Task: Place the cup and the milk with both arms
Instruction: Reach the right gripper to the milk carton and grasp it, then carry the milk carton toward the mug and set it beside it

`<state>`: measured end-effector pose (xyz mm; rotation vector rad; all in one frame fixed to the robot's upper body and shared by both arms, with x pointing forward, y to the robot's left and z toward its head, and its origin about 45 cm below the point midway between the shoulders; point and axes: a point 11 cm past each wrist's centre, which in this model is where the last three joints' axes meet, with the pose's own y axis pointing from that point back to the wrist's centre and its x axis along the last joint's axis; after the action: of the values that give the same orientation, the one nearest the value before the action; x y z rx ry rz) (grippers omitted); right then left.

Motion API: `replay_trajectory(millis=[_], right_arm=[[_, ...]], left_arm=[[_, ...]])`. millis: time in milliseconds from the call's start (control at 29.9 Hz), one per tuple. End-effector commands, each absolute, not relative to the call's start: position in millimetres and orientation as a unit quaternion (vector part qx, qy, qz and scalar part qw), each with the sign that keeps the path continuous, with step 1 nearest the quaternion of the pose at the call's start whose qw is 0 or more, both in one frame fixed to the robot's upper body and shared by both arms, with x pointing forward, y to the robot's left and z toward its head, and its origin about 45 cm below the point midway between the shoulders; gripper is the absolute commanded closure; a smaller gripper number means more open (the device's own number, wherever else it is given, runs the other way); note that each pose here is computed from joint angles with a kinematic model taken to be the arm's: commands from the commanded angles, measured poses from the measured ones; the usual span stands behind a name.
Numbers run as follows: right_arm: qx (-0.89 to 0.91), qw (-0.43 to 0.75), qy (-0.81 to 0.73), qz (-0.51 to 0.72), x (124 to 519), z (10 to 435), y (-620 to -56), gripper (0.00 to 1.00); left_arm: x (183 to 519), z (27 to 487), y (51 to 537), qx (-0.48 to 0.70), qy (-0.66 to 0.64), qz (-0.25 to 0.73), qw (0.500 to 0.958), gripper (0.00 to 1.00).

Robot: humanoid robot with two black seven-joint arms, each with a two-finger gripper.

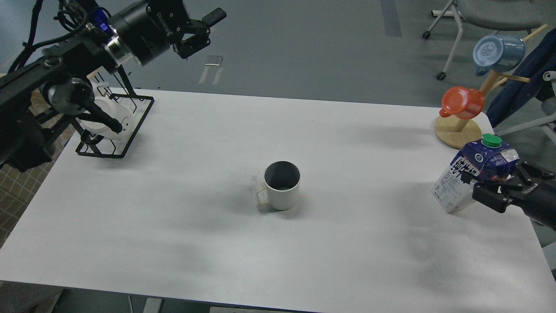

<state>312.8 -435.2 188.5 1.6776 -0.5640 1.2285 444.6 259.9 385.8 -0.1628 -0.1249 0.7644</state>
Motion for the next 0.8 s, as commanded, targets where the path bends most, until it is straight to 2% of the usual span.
replay_trajectory(millis=[0,100,134,200,267,401,768], right_arm=[[0.687,0.475,-0.229,0.500,311,186,-436,0.41],[0.691,0.477,-0.227,0.493,306,181,-437,0.54],[0.692,0.478,-0.226,0.491,304,179,-437,0.66],[0.694,0.480,-0.224,0.487,301,176,-438,0.80],[0.696,0.480,-0.224,0.484,298,175,-438,0.85],[0.695,0.468,-0.238,0.492,304,185,-433,0.92],[0.692,0.405,-0.265,0.536,336,224,-395,0.91]], left_arm=[[445,386,260,-0.079,-0.061,0.372,0.923,0.03],[445,386,260,-0.079,-0.061,0.372,0.923,0.03],[444,385,260,-0.078,-0.061,0.373,0.923,0.03],[445,386,261,-0.079,-0.061,0.373,0.923,0.03],[444,385,260,-0.078,-0.061,0.373,0.923,0.03],[444,385,259,-0.079,-0.060,0.371,0.923,0.03],[444,385,259,-0.079,-0.060,0.371,0.923,0.03]])
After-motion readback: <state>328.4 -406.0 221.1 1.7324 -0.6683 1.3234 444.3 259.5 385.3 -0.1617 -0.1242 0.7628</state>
